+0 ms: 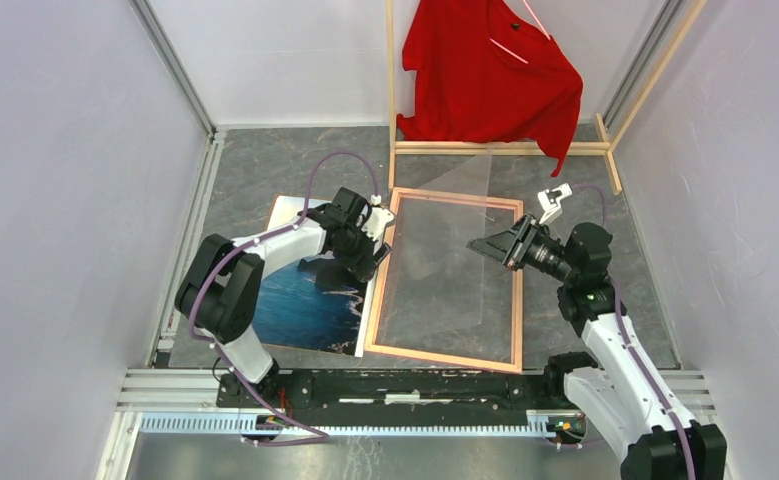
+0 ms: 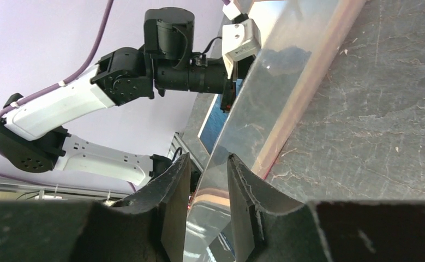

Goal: Put the photo into the frame
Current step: Place the photo frame item in the photo frame.

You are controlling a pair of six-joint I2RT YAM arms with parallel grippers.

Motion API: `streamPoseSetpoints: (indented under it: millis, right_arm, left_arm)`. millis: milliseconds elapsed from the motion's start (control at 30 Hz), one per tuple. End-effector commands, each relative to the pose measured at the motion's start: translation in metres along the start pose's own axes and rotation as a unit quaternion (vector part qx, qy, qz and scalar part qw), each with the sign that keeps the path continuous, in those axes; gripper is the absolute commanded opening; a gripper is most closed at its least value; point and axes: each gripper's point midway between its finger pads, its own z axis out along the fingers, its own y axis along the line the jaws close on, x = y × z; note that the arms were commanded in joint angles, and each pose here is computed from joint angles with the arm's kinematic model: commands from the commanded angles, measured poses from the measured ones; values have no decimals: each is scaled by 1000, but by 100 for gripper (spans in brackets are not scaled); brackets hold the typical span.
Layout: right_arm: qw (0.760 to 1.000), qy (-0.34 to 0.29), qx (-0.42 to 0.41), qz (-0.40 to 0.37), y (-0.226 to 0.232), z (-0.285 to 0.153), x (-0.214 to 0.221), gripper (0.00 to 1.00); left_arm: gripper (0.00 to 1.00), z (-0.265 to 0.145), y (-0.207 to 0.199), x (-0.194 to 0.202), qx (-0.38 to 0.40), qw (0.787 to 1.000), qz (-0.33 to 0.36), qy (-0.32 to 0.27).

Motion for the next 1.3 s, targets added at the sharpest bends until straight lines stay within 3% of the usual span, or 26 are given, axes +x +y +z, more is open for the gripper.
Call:
streamPoseSetpoints:
  millis: [0, 1267]
  right_arm:
    - [999, -25, -33, -30, 29, 6, -20, 36]
    - [998, -32, -48, 6, 44, 24, -17, 30]
  left_arm:
    - [94, 0, -6, -4, 11, 1000, -13, -15]
    - [90, -5, -7, -8, 12, 1000, -16, -23]
